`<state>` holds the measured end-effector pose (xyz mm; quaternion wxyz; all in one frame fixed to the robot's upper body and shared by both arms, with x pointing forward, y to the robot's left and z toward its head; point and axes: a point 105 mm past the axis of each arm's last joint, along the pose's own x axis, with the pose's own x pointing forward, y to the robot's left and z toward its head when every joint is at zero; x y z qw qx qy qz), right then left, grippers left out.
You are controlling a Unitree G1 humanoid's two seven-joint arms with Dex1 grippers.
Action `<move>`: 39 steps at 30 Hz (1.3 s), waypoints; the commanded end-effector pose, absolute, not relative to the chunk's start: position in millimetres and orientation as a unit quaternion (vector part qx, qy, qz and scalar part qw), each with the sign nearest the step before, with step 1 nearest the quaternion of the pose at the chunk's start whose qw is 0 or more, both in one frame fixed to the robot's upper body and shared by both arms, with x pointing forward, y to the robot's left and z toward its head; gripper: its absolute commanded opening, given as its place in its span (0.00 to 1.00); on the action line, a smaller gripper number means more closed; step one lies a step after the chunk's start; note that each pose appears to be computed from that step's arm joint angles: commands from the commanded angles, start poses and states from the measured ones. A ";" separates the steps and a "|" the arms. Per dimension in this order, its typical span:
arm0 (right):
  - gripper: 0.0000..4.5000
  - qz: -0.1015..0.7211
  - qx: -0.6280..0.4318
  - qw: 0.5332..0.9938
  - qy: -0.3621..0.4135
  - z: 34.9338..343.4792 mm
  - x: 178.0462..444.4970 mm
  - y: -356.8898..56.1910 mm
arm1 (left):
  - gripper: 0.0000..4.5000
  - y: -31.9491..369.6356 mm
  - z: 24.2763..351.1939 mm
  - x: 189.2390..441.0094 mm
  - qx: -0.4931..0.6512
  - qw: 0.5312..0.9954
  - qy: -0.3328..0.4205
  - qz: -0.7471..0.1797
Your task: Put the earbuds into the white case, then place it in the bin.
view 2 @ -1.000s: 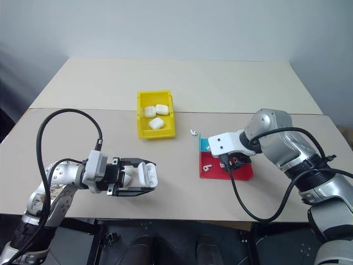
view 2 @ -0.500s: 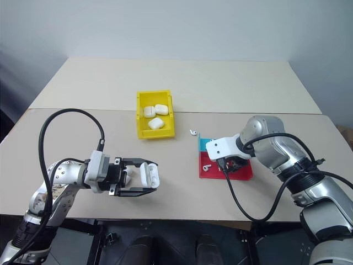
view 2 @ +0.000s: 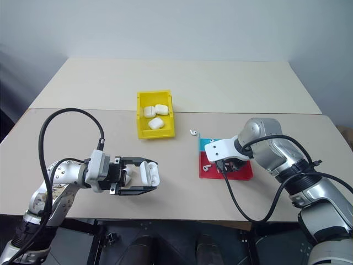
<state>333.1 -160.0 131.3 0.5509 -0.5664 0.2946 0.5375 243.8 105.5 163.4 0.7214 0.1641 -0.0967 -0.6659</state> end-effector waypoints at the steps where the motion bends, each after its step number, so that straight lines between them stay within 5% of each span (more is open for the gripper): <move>1: 0.52 0.525 -0.581 0.555 0.280 138.1 337.5 -163.7 | 0.61 102.9 173.4 240.9 0.182 0.713 -0.121 -0.666; 3: 0.52 0.527 -0.587 0.548 0.278 138.0 337.3 -164.4 | 0.61 102.7 173.1 241.3 0.182 0.713 -0.121 -0.666; 7: 0.33 0.528 -0.589 0.547 0.275 137.8 337.0 -165.2 | 0.61 101.9 172.6 241.6 0.183 0.713 -0.120 -0.666; 16: 0.33 0.523 -0.596 0.544 0.275 137.4 339.2 -167.5 | 0.61 100.1 172.6 243.1 0.183 0.712 -0.124 -0.667; 20: 0.15 0.522 -0.599 0.542 0.274 137.3 339.9 -168.7 | 0.61 99.6 172.9 243.6 0.183 0.712 -0.126 -0.666; 27: 0.14 0.528 -0.587 0.553 0.265 140.4 336.5 -165.6 | 0.61 97.4 179.6 241.7 0.165 0.712 -0.139 -0.668; 31: 0.14 0.539 -0.557 0.589 0.229 164.8 327.6 -158.5 | 0.61 91.4 193.6 241.4 0.143 0.705 -0.163 -0.675; 34: 0.14 0.544 -0.481 0.673 0.141 214.6 317.0 -146.4 | 0.61 79.8 207.6 242.0 0.127 0.693 -0.185 -0.685; 39: 0.14 0.542 -0.378 0.750 -0.029 270.8 297.6 -141.3 | 0.61 64.3 221.6 239.7 0.106 0.676 -0.203 -0.700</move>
